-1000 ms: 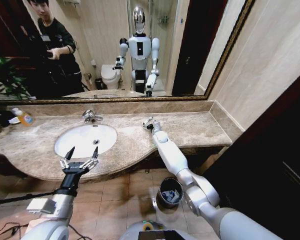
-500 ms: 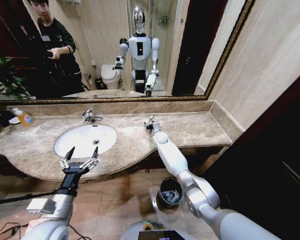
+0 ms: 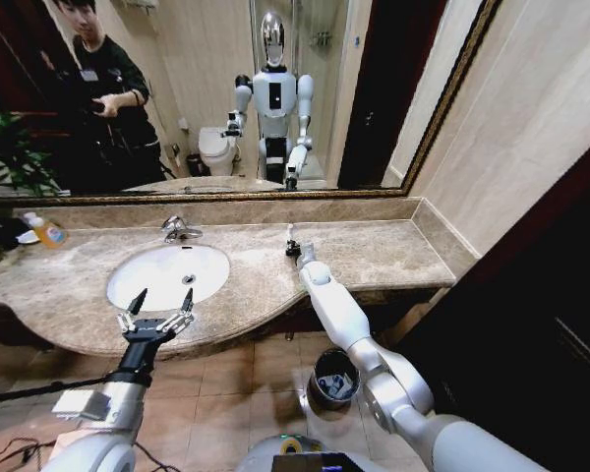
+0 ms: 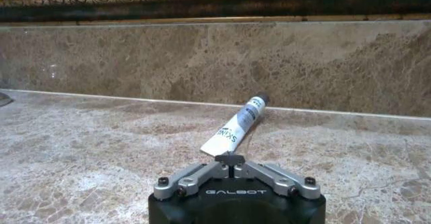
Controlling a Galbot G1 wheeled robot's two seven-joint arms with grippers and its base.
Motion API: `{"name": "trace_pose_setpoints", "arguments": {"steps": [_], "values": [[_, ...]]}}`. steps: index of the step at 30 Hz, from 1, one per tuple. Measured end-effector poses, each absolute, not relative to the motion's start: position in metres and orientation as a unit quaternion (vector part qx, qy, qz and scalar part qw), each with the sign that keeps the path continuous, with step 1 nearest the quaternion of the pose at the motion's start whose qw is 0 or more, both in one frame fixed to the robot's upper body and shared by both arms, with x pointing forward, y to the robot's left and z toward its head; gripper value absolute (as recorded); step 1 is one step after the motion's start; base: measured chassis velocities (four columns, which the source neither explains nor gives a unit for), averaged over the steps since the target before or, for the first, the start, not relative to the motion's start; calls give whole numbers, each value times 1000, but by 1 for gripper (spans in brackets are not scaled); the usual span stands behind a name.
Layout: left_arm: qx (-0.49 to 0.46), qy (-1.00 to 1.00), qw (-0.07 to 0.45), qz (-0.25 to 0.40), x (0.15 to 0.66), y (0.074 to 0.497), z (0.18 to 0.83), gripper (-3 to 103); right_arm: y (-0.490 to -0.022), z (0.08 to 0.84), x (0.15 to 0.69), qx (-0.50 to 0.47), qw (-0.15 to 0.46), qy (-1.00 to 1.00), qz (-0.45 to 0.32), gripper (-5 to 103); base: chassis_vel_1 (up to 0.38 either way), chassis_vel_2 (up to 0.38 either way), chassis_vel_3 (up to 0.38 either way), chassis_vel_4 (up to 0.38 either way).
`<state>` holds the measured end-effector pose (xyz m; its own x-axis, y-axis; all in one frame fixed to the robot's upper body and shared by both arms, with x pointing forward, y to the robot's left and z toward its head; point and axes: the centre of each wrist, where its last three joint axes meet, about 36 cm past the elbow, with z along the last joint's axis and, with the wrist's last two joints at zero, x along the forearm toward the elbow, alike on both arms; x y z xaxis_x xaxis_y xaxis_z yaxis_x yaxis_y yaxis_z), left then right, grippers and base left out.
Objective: Pick up the trash from the sink and place it in the trash bin.
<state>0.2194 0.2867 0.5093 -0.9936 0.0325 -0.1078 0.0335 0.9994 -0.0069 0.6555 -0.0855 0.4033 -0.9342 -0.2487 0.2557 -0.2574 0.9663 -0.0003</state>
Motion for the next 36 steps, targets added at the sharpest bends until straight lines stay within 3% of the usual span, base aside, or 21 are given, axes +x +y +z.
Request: {"name": "trace_pose_setpoints", "arguments": {"steps": [17,18,20,21,24,27,29,30,31,35,36], "values": [[16,998,54,-4,219,287,509,100,-76,427,650,126,97,-987,16,-1,0,0,0,0],[17,998,54,-4,219,287,509,100,-76,429,653,125,96,-987,17,4,0,0,0,0],[16,998,54,-4,219,287,509,100,-77,430,655,123,96,-988,17,4,0,0,0,0],[16,998,54,-4,219,287,509,100,-79,431,659,120,98,-988,19,15,0,0,0,0],[16,998,54,-4,219,287,509,100,-83,435,668,113,99,-988,22,20,0,0,0,0],[16,998,54,-4,219,287,509,100,-88,436,680,104,101,-989,24,37,0,0,0,0],[16,998,54,-4,219,287,509,100,-90,436,683,102,101,-989,25,37,0,0,0,0],[16,998,54,-4,219,287,509,100,-91,437,685,100,101,-990,24,47,0,0,0,0],[16,998,54,-4,219,287,509,100,-91,437,685,100,101,-990,24,47,0,0,0,0],[16,998,54,-4,219,287,509,100,-94,433,683,96,101,-990,18,69,0,0,0,0],[16,998,54,-4,219,287,509,100,-94,433,683,96,101,-990,18,69,0,0,0,0]]}}
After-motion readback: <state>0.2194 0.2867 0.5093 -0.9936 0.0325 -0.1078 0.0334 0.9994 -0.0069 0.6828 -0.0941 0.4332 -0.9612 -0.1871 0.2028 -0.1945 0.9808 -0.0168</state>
